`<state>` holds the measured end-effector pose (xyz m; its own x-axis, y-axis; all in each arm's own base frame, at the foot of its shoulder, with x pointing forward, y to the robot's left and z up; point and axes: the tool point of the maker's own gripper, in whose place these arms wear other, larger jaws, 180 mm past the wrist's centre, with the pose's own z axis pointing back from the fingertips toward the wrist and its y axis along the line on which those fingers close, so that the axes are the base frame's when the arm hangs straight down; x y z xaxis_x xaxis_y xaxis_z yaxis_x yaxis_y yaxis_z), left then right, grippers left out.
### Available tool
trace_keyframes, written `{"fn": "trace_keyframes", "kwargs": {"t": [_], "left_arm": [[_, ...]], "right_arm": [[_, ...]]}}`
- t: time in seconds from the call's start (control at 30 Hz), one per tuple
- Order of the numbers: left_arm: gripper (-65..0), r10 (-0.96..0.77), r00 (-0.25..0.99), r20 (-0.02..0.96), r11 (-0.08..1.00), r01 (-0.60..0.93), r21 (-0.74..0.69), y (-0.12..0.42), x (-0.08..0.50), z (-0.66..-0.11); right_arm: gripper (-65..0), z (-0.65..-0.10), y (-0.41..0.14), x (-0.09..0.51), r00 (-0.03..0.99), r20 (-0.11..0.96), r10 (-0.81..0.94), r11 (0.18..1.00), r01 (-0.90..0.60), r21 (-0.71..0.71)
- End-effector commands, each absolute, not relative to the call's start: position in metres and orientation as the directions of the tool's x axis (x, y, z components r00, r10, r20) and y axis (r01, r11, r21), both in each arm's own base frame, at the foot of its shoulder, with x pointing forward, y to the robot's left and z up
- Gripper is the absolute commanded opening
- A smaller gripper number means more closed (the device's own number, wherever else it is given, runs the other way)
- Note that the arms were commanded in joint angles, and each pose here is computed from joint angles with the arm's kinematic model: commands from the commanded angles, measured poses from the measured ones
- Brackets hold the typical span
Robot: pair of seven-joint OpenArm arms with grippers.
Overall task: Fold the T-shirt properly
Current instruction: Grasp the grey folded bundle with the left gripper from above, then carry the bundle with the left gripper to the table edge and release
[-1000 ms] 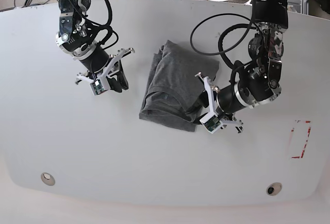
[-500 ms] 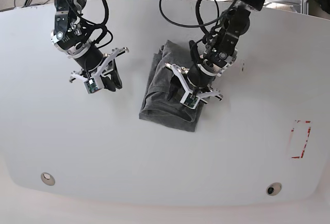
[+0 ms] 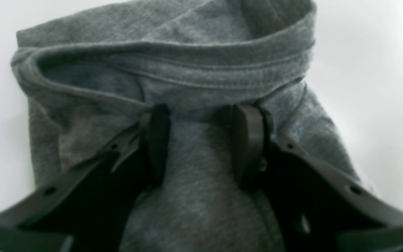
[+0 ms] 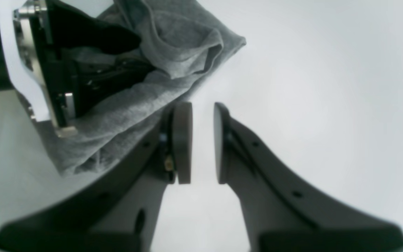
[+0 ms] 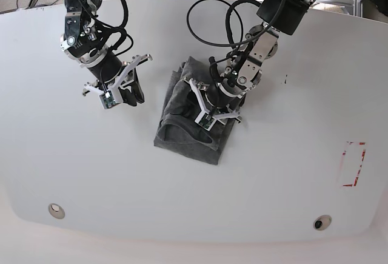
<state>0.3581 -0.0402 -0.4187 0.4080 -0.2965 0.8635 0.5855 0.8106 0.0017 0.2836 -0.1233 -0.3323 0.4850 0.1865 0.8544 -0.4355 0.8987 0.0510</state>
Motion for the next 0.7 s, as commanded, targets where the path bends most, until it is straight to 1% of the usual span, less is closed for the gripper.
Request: {"fn": "trace_keyframes", "kwargs": {"t": [0.0, 0.1, 0.3, 0.43, 0.67], "left_arm": [[-37.6, -0.396, 0.519, 0.758, 0.826, 0.561, 0.048, 0.005, 0.341, -0.458], [-37.6, -0.429, 0.541, 0.723, 0.841, 0.533, 0.099, 0.052, 0.335, -0.469], [-37.6, -0.444, 0.564, 0.696, 0.862, 0.48, 0.162, 0.127, 0.325, -0.464], [-37.6, -0.461, 0.576, 0.675, 0.858, 0.482, 0.174, 0.172, 0.308, -0.458], [-37.6, -0.457, 0.623, 0.635, 0.878, 0.428, 0.212, 0.257, 0.284, -0.443]], "right_arm": [[-54.9, -0.317, -0.122, 0.289, 0.438, 0.881, 0.176, 0.895, -0.445, 0.043], [-54.9, -0.317, -0.122, 0.289, 0.437, 0.882, 0.176, 0.895, -0.445, 0.042], [-54.9, -0.316, -0.123, 0.29, 0.435, 0.883, 0.178, 0.895, -0.444, 0.039], [-54.9, -0.316, -0.123, 0.29, 0.435, 0.883, 0.178, 0.895, -0.444, 0.039], [-54.9, -0.312, -0.12, 0.289, 0.424, 0.887, 0.182, 0.891, -0.452, 0.034]]}}
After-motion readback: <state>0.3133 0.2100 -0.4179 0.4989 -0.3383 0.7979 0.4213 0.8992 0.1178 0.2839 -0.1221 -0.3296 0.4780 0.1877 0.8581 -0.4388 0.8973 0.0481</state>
